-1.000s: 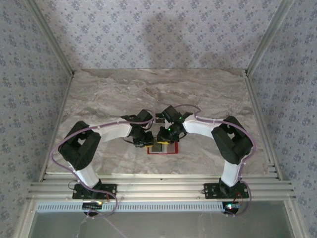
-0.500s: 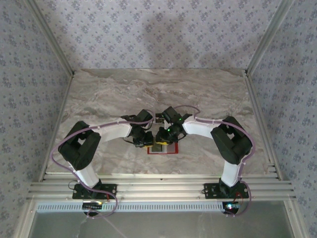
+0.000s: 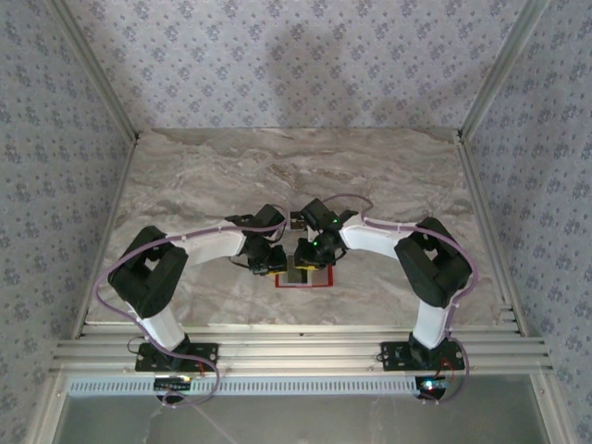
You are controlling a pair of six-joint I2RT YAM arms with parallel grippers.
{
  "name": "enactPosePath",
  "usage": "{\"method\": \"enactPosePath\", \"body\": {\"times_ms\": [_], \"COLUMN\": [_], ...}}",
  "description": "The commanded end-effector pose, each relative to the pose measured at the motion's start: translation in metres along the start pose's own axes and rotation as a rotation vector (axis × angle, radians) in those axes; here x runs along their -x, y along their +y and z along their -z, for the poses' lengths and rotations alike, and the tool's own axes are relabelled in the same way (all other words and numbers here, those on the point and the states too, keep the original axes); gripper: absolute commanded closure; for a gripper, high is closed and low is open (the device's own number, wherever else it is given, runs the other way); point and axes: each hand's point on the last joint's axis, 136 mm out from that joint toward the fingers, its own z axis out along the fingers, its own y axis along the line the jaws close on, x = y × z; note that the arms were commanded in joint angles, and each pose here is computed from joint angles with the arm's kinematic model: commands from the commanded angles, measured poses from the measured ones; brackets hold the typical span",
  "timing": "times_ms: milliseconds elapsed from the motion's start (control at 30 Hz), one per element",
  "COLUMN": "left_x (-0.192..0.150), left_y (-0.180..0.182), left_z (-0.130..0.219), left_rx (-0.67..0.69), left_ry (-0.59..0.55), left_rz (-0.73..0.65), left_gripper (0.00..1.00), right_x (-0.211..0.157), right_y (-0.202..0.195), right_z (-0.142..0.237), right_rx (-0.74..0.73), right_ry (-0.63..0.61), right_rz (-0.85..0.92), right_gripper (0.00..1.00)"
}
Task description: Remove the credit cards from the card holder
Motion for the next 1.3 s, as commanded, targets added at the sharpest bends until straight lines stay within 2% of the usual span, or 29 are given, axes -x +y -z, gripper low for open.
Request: {"method": "enactPosePath", "body": {"times_ms": [0,200,600,1267], "left_x": [-0.004,0.005,0.021,-0.002], "left_y": [0.004,-0.008,-0.023,0.007], "left_z": [0.006,0.019,0.016,-0.010], "left_rx": [0.013,-0.007,-0.004,0.080], "left_ry": [0.001,-0.034,-0.031,0.071], "left_rz": [0.013,-0.001,-0.038,-0.023], "left_gripper": [0.77,0.77,0.76,0.76], "right_x": [-0.001,0.004,-0.001,-0.004], "right_y": [-0.002,0.012,-0.008,-0.017], "right_z": [0.013,0.033,0.036,0.009], "right_rx": [-0.023,0.074,0.108,0.141], "right_ry": [-0.013,-0.062,-0.062,-0.020], "right_rz": [0.010,0.003,-0.043,-0.039], "right_gripper": [0.73,0.73,0.73,0.73]}}
